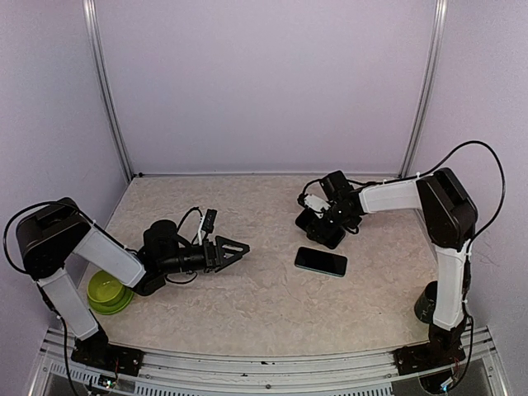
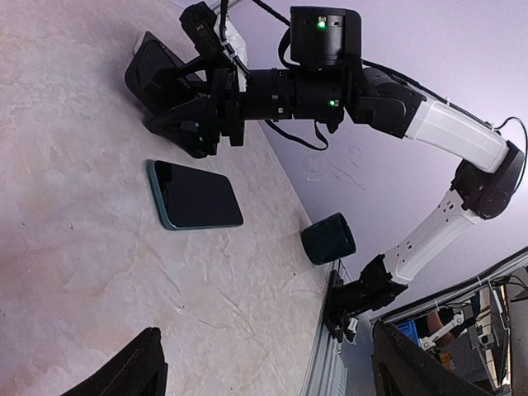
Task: Put the phone into the phone case
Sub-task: Place the phone with the phone case at the center of the board.
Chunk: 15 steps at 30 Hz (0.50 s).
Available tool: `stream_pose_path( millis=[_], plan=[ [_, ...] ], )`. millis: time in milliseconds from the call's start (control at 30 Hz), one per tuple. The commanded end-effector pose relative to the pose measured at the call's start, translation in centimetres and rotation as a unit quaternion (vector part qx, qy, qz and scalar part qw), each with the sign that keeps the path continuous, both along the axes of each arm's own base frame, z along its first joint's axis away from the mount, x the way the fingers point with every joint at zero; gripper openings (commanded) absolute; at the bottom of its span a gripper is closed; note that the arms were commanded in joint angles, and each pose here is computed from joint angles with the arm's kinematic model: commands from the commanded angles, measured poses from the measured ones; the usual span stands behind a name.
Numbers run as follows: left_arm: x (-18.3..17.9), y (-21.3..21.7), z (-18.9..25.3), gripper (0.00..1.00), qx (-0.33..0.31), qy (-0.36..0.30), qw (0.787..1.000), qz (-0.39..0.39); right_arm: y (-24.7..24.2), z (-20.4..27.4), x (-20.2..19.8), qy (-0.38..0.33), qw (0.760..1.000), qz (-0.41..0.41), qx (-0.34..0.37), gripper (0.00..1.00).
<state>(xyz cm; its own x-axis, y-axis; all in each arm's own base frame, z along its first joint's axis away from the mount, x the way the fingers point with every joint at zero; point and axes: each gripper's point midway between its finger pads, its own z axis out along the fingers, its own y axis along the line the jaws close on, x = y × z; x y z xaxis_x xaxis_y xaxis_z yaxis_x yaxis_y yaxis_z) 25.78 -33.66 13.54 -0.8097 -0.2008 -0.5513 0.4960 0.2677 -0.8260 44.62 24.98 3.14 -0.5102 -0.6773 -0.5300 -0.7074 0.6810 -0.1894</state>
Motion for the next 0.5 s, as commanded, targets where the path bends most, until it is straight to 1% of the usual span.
stream_pose_path(
  millis=[0,467],
  plan=[
    [0.3,0.1,0.6,0.83,-0.007,-0.014,1.0,0.006,-1.6,-2.7,-0.8,0.034,0.999,0.001,-0.037,0.62],
    [0.5,0.0,0.5,0.84,-0.008,-0.011,1.0,0.007,-2.6,-3.2,-2.3,0.059,0.997,0.001,-0.047,0.68]
  ],
)
